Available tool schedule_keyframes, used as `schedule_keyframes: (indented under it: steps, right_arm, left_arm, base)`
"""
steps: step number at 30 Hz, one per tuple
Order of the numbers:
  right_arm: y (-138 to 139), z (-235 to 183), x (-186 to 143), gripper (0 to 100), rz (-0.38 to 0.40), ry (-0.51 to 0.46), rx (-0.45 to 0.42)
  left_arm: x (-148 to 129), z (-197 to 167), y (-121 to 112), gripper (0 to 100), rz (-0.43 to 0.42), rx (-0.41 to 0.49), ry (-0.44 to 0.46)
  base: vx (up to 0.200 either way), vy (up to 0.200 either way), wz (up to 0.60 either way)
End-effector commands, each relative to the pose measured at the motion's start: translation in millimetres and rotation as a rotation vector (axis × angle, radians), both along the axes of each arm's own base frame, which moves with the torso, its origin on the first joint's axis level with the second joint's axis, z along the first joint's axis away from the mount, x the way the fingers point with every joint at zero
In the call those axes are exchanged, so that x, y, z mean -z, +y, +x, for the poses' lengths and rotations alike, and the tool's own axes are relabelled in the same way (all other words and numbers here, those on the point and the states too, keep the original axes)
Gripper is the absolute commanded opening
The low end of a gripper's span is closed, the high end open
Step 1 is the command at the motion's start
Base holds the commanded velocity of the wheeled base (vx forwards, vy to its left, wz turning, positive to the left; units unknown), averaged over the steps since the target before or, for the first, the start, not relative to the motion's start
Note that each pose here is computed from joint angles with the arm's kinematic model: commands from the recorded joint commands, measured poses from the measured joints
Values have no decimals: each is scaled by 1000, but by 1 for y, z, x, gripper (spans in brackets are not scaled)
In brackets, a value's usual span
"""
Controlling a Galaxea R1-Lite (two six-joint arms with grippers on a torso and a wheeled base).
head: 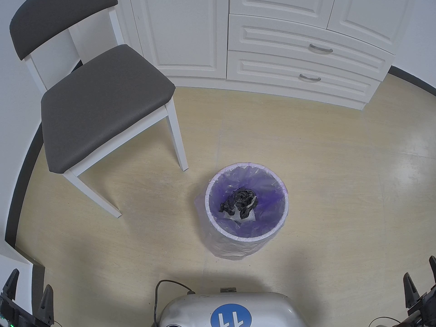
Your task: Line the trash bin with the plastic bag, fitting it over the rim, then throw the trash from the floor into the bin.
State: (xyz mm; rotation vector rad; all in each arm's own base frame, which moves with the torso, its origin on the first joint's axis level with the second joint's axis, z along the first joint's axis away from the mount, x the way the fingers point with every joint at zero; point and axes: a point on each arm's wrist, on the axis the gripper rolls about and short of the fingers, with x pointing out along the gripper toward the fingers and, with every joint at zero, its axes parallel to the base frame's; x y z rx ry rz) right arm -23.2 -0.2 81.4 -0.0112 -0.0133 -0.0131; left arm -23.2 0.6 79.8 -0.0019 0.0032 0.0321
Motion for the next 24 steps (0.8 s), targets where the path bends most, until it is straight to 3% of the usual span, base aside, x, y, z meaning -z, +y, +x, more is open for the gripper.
schedule_keyframes:
  steps: [1,24]
  right_arm:
    - [0,0,6,100,-13,17,-16]
    - [0,0,6,100,4,18,-22]
  left_arm:
    - [5,0,0,100,2,6,3]
    - [5,0,0,100,-3,8,1]
  base:
    - [0,0,0]
    - [0,0,0]
